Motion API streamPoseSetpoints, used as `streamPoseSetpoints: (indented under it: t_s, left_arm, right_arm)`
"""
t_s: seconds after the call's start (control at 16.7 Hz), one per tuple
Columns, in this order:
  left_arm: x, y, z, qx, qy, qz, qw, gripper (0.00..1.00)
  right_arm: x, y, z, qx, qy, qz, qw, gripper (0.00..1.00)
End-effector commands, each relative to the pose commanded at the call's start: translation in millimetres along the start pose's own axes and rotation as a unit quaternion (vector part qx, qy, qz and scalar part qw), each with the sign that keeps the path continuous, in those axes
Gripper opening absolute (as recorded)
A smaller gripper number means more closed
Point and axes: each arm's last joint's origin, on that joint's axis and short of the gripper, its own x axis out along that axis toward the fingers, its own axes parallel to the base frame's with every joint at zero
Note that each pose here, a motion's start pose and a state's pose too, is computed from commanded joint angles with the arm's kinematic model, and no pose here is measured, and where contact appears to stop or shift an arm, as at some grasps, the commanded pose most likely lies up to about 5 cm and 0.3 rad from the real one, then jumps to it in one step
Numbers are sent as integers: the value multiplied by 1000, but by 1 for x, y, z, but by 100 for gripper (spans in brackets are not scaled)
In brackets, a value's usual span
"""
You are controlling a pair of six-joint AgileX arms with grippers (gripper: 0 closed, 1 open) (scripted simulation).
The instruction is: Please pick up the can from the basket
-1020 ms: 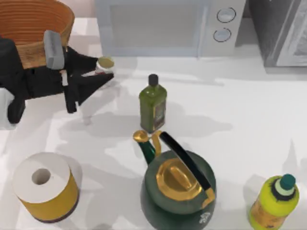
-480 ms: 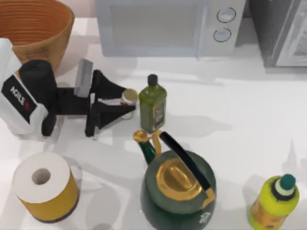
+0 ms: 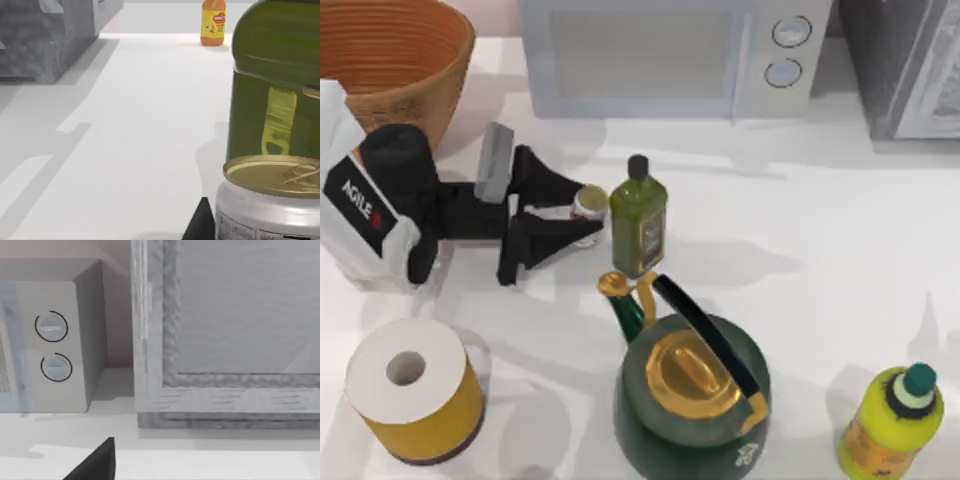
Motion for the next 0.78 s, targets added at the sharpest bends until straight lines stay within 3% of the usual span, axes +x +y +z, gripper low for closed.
streamPoseSetpoints:
  t_s: [0.48,0.78]
  left_arm:
    - [0,0,0,0,0,0,1000,98]
    - [0,0,0,0,0,0,1000,100]
  right_arm:
    - [0,0,0,0,0,0,1000,100]
    - [0,0,0,0,0,0,1000,100]
